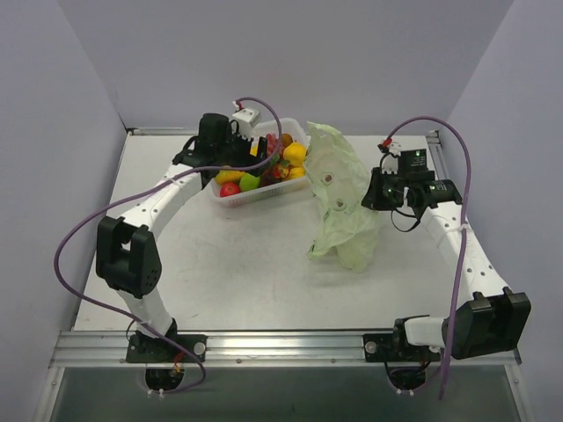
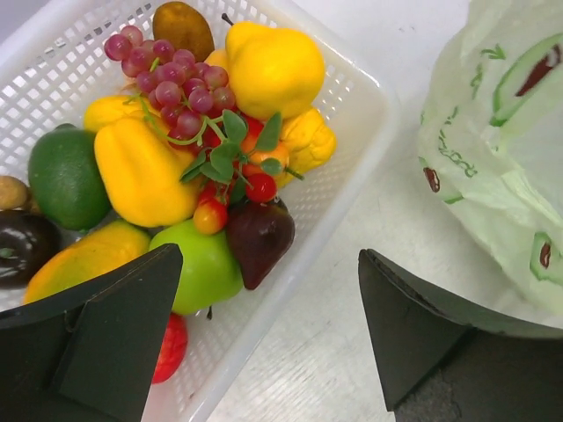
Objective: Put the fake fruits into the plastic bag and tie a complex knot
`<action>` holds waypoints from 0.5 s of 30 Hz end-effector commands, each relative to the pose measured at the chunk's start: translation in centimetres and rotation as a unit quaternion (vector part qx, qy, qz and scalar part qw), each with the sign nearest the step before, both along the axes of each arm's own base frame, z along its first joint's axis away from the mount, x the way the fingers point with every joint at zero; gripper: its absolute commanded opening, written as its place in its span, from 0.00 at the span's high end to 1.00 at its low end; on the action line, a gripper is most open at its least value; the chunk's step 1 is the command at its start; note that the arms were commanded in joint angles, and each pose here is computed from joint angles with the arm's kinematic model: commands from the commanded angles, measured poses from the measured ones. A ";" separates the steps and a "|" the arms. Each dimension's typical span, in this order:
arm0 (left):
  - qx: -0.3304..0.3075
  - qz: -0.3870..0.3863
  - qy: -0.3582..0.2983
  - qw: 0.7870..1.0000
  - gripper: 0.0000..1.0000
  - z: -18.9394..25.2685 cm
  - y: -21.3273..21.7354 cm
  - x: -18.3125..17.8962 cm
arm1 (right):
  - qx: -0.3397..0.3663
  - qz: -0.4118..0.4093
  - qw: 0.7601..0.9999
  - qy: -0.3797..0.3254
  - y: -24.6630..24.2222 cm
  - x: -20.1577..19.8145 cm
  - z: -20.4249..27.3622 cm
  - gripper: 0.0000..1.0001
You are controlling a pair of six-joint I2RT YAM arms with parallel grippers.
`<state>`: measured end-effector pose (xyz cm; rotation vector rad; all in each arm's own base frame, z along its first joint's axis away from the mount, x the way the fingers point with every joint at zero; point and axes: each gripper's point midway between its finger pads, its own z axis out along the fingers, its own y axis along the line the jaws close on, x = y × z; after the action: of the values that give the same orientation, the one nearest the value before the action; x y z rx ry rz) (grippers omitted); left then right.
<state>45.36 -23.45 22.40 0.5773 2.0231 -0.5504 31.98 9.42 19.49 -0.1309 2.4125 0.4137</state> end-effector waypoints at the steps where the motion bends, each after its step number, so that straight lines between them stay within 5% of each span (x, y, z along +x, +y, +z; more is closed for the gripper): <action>1: -0.043 0.063 0.007 0.997 0.07 0.2 -1.0 3.0 | 0.007 -0.007 1.000 -0.019 0.3 -0.1 0.8 1.00; 15: 0.015 0.147 0.078 0.986 0.19 -6.5 -2.0 4.0 | 0.009 -0.028 1.000 -0.011 0.4 0.5 0.3 1.00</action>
<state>48.53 -25.48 13.92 0.3098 2.2546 -0.4167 32.00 9.94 19.08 -0.0773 2.4125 0.4253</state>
